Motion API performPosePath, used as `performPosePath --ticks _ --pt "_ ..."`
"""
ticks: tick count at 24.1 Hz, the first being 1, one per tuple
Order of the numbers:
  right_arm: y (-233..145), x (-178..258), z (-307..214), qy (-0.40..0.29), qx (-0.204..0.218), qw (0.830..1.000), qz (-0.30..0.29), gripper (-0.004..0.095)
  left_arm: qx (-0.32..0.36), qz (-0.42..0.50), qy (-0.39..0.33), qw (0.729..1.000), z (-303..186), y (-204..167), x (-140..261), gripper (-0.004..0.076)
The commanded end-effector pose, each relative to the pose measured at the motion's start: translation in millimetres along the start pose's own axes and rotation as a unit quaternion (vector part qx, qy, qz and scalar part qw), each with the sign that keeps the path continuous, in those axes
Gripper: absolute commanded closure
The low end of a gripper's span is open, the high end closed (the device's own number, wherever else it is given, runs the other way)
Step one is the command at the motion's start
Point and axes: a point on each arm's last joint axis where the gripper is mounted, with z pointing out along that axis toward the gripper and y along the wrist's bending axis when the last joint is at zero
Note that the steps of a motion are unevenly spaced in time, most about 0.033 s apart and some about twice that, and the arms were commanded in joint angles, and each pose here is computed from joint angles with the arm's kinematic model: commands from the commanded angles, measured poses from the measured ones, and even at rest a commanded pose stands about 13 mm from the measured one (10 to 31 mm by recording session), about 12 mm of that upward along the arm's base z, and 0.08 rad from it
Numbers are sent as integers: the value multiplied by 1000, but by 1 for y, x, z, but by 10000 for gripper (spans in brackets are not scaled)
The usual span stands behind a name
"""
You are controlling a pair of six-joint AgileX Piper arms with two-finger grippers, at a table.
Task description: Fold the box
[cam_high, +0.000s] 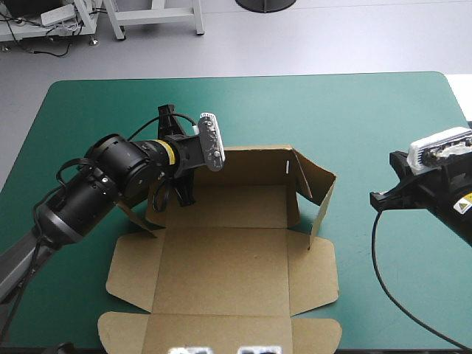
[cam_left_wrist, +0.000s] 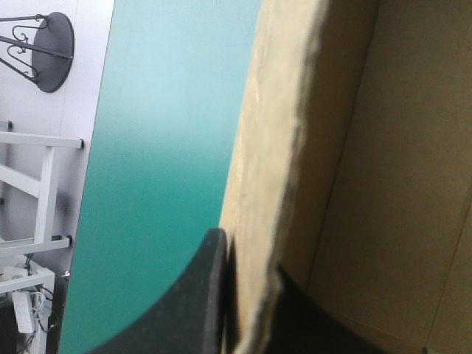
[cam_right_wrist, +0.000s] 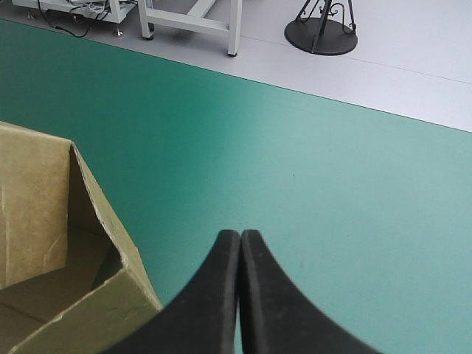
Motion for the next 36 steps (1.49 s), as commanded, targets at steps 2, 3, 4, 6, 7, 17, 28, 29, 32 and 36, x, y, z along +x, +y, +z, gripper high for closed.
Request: performPosePath --ticks 2,3,4,6,7,17,28,29,32,36 --pt "-3 -12 7 -22 4 1000 0 928 -65 10 -33 997 -9 -4 -19 715" --pt "-3 -10 12 -8 -2 1000 -1 928 -71 16 -30 997 -6 -9 -22 715" --pt "-3 -8 17 6 -11 1000 -5 928 -79 20 -27 996 -2 -14 -24 715" --pt "-2 -5 28 28 -30 999 -8 928 -89 29 -18 995 4 -21 -25 715" --pt "-2 -5 32 32 -35 999 -7 928 -92 31 -14 995 7 -25 -25 715" --pt "-13 -27 80 66 -51 996 -15 928 -110 52 -8 993 33 -43 -12 715" --pt "-15 -34 184 218 -191 956 41 933 -121 57 -23 991 33 -42 -15 715" --pt "-15 -31 189 225 -195 954 43 933 -123 59 -23 990 33 -41 -15 715" --pt "-15 -30 191 227 -200 952 41 933 -123 67 -11 990 43 -40 -13 715" --pt "-14 -28 190 236 -207 948 42 933 -123 90 -12 988 61 -42 -15 715"
